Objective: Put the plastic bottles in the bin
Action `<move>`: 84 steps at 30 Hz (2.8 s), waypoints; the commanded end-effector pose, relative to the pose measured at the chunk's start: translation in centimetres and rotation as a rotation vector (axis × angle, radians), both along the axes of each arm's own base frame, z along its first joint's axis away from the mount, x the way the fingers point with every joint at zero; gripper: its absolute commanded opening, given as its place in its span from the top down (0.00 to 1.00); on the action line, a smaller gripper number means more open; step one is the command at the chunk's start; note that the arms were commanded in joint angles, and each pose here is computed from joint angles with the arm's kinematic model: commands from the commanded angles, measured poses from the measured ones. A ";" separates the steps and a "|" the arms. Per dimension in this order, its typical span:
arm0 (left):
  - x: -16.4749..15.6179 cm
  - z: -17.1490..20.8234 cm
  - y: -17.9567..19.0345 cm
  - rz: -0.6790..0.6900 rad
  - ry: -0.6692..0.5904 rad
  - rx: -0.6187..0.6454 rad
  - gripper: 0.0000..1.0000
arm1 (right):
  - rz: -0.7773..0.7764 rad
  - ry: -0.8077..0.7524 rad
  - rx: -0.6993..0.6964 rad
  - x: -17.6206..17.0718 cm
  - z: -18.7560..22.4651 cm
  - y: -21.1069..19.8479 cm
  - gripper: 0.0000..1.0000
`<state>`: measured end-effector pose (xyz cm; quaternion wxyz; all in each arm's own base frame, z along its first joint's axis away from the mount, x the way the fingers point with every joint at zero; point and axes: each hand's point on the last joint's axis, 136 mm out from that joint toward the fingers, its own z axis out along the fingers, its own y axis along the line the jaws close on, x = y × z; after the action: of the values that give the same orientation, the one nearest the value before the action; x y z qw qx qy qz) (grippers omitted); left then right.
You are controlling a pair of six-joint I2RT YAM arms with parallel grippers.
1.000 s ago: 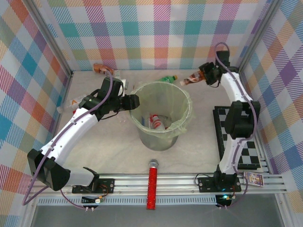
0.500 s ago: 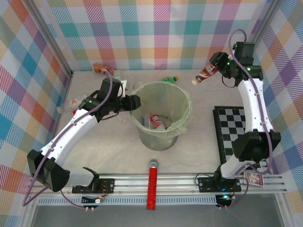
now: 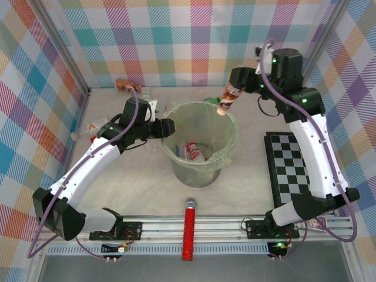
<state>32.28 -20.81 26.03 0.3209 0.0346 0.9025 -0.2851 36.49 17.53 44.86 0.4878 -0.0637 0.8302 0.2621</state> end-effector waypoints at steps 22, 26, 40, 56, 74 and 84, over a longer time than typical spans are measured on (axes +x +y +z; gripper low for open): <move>-0.7 -0.5 0.7 -0.005 -0.002 0.026 0.44 | 0.393 0.574 -0.331 -6.4 -20.5 15.3 0.70; -0.7 -0.5 0.7 0.000 -0.004 0.026 0.44 | 0.365 0.650 -0.316 -6.1 -23.5 15.9 0.69; -0.5 -0.9 0.8 0.006 0.003 0.036 0.44 | 0.369 0.713 -0.236 -6.1 -25.7 17.5 0.25; -0.1 -1.2 0.9 0.022 0.003 0.045 0.44 | 0.540 0.441 -0.123 -10.2 -12.6 15.9 0.17; 0.1 -1.4 1.0 0.035 0.010 0.046 0.44 | 0.129 0.264 0.175 -3.9 -2.1 3.7 0.17; -0.2 -0.9 1.4 0.035 0.001 0.062 0.44 | -0.329 0.462 0.425 -0.1 -10.5 -8.0 0.18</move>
<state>32.65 -20.37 26.21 0.3369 0.0284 0.8997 -0.2762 36.02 10.59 34.94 0.3313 0.1714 0.8686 0.3261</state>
